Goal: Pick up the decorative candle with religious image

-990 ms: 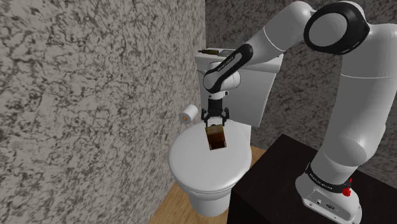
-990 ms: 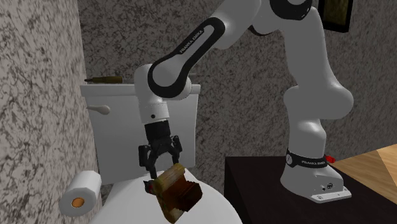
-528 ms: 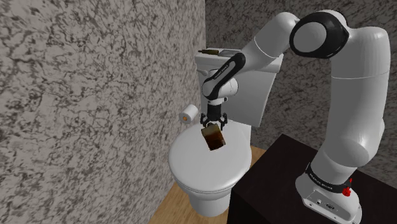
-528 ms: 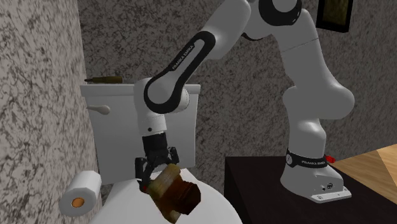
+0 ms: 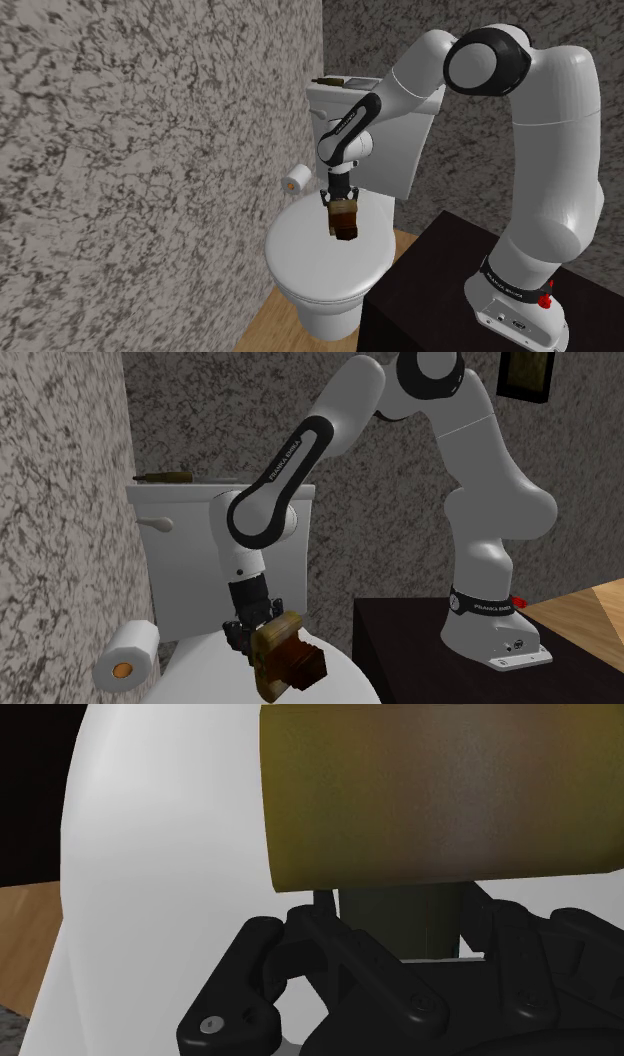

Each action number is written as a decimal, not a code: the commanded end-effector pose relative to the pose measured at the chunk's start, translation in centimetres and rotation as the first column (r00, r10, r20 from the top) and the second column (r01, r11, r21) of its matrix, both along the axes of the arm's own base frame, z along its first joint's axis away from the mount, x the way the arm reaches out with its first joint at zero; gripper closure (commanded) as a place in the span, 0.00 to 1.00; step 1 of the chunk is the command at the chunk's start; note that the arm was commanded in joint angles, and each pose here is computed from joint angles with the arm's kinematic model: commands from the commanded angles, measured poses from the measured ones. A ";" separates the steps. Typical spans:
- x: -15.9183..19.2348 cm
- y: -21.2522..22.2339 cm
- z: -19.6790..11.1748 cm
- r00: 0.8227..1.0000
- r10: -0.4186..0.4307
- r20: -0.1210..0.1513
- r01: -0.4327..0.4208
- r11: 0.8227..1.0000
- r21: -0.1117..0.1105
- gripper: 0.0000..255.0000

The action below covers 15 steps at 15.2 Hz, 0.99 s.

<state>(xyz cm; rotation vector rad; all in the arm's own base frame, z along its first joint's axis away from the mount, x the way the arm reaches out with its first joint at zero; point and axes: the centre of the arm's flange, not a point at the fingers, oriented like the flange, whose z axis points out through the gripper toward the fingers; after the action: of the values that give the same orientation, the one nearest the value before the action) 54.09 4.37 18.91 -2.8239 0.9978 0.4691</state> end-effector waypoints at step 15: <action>-0.4 0.1 5.0 1.000 0.001 -0.003 -0.001 1.000 0.000 1.00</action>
<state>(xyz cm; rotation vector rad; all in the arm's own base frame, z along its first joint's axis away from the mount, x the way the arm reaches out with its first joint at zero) 53.74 4.41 23.33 -2.8250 0.9963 0.4750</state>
